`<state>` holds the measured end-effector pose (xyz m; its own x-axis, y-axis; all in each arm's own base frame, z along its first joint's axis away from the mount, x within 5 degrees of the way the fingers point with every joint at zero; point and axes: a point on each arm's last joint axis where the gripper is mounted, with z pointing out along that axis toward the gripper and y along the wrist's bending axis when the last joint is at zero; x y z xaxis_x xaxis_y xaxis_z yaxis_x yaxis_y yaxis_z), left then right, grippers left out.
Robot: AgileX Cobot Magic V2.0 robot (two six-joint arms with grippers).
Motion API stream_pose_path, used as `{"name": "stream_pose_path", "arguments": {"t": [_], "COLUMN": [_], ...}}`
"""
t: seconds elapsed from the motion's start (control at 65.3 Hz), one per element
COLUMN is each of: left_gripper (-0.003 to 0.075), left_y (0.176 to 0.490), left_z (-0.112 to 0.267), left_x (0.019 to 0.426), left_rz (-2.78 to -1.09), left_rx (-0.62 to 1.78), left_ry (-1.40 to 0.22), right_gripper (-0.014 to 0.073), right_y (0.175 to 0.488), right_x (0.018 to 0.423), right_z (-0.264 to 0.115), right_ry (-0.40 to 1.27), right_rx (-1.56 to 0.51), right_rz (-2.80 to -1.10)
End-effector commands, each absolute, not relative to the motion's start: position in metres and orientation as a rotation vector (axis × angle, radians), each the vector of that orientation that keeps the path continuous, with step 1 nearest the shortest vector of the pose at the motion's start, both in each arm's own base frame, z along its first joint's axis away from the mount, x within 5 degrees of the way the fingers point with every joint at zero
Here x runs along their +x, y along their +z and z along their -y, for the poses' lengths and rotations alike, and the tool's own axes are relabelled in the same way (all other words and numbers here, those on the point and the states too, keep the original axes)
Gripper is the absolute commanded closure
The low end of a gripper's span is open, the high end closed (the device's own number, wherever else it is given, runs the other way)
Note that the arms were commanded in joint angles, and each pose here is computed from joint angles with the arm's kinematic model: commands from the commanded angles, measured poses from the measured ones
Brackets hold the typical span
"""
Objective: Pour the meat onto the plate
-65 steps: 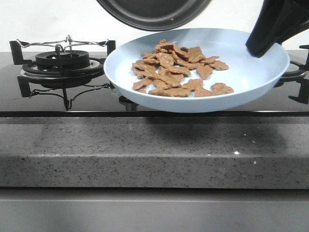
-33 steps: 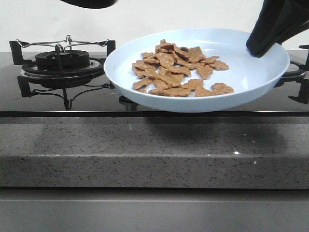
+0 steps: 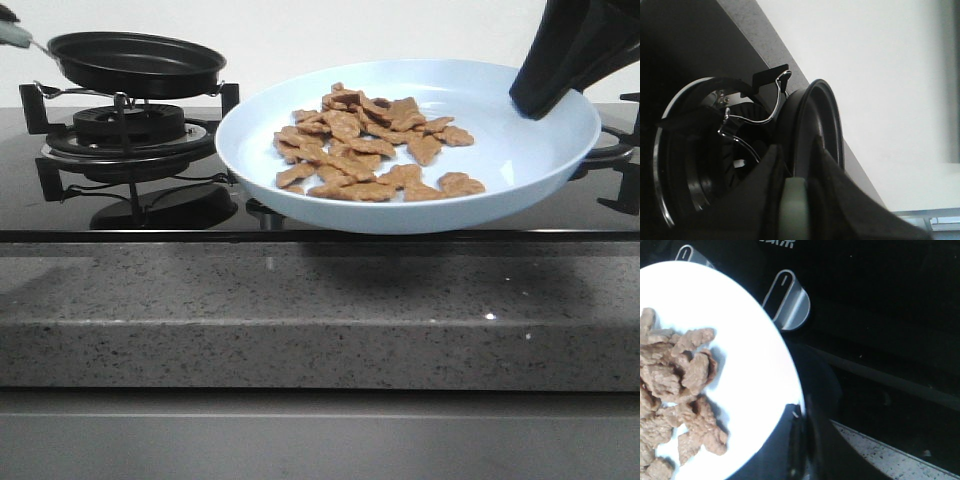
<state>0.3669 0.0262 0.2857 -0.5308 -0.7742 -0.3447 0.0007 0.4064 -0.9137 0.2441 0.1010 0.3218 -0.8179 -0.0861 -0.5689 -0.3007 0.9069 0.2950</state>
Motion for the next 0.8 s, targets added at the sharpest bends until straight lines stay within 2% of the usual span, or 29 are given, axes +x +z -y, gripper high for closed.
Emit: {"name": "stream_pose_path", "arguments": {"t": [0.0,0.613,0.705,0.766,0.781], "left_gripper": [0.0741,0.0736,0.0667,0.0574,0.053], "left_y": [0.312,0.304,0.304,0.304,0.304], "left_z": [-0.028,-0.04,-0.04,-0.04,-0.04], "left_x": [0.368,0.369,0.369,0.369,0.368], "left_rz": [-1.724,-1.757,-1.759,-1.76,-1.76], "left_rx": [-0.669,-0.688,-0.683,-0.679,-0.674], "left_ry": [-1.278,-1.198,-1.194,-1.198,-1.198], "right_gripper": [0.0663,0.0663,0.0663,0.0663,0.0663], "right_y": [0.341,0.341,0.341,0.341,0.341], "right_x": [0.241,0.241,0.241,0.241,0.241], "right_z": [-0.102,-0.102,-0.102,-0.102,-0.102], "right_ry": [0.539,0.539,0.539,0.539,0.539], "right_rx": [-0.264,-0.264,-0.264,-0.264,-0.264], "right_rz": [-2.401,-2.401,-2.401,-2.401,-2.401]}}
